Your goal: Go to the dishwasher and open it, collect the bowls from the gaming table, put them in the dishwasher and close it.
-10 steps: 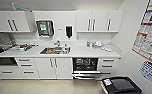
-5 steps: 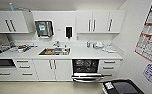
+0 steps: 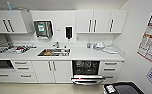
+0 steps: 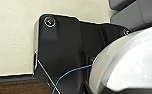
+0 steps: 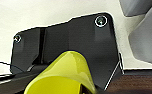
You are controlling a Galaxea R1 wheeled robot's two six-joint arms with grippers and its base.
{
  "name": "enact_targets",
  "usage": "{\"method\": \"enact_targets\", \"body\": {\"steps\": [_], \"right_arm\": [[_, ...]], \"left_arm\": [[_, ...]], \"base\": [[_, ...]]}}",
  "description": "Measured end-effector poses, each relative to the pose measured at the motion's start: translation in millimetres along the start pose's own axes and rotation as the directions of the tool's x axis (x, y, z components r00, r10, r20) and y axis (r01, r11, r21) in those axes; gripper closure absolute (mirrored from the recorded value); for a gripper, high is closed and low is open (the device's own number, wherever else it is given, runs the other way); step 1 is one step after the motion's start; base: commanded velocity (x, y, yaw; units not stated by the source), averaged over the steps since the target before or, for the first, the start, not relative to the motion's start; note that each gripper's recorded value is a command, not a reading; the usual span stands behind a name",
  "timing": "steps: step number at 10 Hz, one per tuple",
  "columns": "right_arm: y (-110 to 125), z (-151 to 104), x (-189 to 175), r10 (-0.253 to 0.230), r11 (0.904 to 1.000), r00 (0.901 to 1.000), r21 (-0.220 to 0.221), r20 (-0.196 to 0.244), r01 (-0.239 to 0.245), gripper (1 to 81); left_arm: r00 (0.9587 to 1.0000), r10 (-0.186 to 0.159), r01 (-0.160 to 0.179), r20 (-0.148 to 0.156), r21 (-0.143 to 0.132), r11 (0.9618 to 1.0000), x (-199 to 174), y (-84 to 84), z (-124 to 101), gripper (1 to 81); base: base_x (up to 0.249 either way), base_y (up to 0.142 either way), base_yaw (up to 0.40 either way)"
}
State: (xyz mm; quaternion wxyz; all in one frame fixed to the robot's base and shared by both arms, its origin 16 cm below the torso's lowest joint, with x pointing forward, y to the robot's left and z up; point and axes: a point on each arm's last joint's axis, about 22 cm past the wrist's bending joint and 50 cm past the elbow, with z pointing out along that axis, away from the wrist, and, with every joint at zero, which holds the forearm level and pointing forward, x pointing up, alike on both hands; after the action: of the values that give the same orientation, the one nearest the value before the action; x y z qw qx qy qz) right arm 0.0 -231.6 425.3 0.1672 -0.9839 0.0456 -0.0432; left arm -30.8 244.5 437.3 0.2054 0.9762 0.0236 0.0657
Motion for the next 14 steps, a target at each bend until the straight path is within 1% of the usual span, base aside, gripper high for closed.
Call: {"method": "enact_targets", "body": {"steps": [4, 7, 14], "right_arm": [[0.1, -0.1, -1.1, 0.000, 1.0000, 1.0000, 0.000, 0.001, 0.000, 81.1], [-0.1, 0.0, -0.5, 0.000, 1.0000, 1.0000, 0.000, 0.000, 0.000, 81.1], [0.3, -0.2, -2.4, 0.000, 1.0000, 1.0000, -0.001, 0.002, 0.000, 81.1]], "left_arm": [[1.0000, -0.001, 0.001, 0.003, 0.001, 1.0000, -2.6, -0.3, -0.4, 81.1], [1.0000, 0.000, 0.000, -0.002, 0.000, 1.0000, 0.2, -0.2, 0.0, 81.1], [1.0000, -0.001, 0.001, 0.002, 0.000, 1.0000, -2.8, 0.2, -0.2, 81.1]], "base": [[0.113, 0.000, 0.000], [0.148, 0.000, 0.000], [0.150, 0.000, 0.000]]}}
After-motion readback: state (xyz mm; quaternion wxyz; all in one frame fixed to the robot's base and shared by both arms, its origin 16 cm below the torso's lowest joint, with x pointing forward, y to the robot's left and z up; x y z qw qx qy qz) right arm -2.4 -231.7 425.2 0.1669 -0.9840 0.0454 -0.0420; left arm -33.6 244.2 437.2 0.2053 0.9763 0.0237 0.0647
